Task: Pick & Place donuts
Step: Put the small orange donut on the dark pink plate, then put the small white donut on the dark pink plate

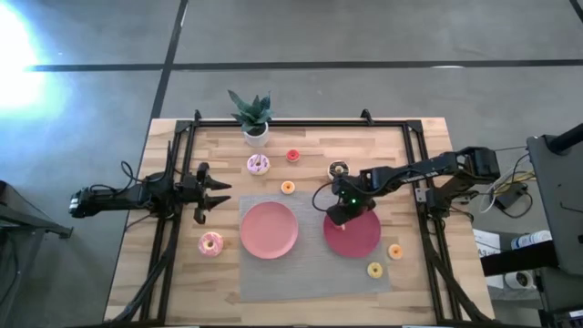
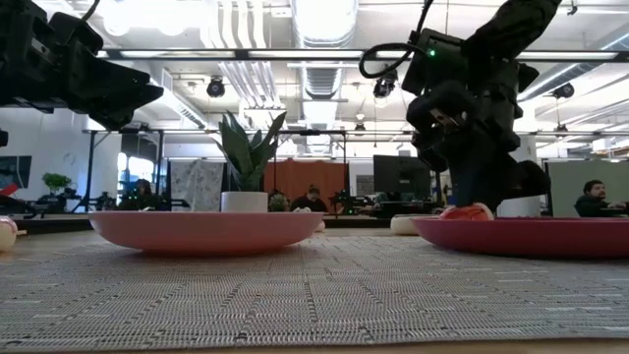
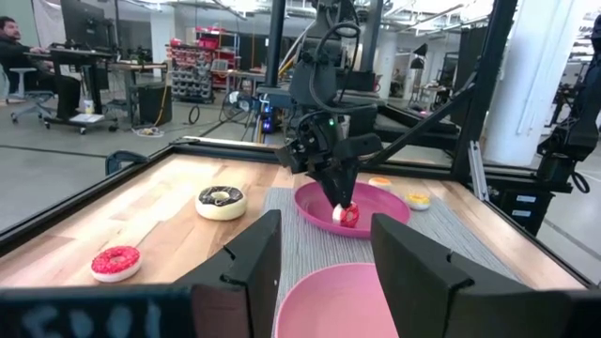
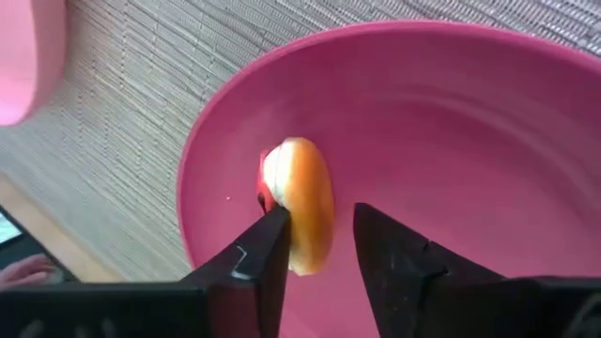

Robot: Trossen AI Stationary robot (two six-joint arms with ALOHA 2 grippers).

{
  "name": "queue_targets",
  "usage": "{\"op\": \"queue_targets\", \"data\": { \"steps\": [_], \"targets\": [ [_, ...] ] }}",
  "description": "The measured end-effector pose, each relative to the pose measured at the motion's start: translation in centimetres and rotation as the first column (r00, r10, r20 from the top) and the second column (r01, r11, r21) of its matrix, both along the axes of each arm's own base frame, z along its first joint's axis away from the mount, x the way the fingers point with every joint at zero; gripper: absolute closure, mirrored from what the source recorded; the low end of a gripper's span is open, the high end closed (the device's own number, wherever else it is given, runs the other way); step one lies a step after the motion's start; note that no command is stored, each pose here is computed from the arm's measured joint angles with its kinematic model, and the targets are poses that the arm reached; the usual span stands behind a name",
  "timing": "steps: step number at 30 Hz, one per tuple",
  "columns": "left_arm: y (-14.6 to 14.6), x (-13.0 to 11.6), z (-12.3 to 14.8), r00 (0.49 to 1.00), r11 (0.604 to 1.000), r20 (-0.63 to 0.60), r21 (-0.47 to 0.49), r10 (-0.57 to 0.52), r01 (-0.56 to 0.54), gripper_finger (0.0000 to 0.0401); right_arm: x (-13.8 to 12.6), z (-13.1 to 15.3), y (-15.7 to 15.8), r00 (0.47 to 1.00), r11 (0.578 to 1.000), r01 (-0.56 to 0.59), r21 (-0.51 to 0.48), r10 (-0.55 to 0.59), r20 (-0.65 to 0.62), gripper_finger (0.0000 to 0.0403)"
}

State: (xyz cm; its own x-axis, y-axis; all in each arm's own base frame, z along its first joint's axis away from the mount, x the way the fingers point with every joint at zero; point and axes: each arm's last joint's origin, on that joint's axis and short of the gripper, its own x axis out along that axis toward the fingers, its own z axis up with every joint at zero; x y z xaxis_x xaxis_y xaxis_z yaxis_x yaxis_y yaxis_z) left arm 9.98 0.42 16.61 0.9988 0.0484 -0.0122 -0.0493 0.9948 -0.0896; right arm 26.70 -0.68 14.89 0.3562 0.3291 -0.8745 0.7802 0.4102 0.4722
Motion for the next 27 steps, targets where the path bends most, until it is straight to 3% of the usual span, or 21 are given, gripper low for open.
{"op": "queue_targets", "data": {
  "steps": [6, 13, 21, 27],
  "targets": [
    [0.0, 0.0, 0.0, 1.000, 1.000, 0.000, 0.000, 0.000, 0.000, 0.0261, -0.5, 0.6, -0.2, 0.999, 0.997, 0.021, -0.074, -0.024, -0.031, 0.0273],
    [0.0, 0.0, 0.0, 1.000, 1.000, 0.000, 0.000, 0.000, 0.000, 0.0261, -1.3, 2.8, -0.7, 0.989, 0.965, 0.020, -0.263, -0.058, -0.135, 0.0271],
    [0.0, 0.0, 0.0, 1.000, 1.000, 0.000, 0.000, 0.000, 0.000, 0.0261, -1.9, 3.9, -0.7, 0.969, 0.935, -0.115, -0.335, 0.032, -0.245, 0.0268],
    [0.0, 0.0, 0.0, 1.000, 1.000, 0.000, 0.000, 0.000, 0.000, 0.0261, -3.2, 5.1, 1.7, 0.926, 0.868, -0.325, -0.376, 0.210, -0.315, 0.0268]
  ]
}}
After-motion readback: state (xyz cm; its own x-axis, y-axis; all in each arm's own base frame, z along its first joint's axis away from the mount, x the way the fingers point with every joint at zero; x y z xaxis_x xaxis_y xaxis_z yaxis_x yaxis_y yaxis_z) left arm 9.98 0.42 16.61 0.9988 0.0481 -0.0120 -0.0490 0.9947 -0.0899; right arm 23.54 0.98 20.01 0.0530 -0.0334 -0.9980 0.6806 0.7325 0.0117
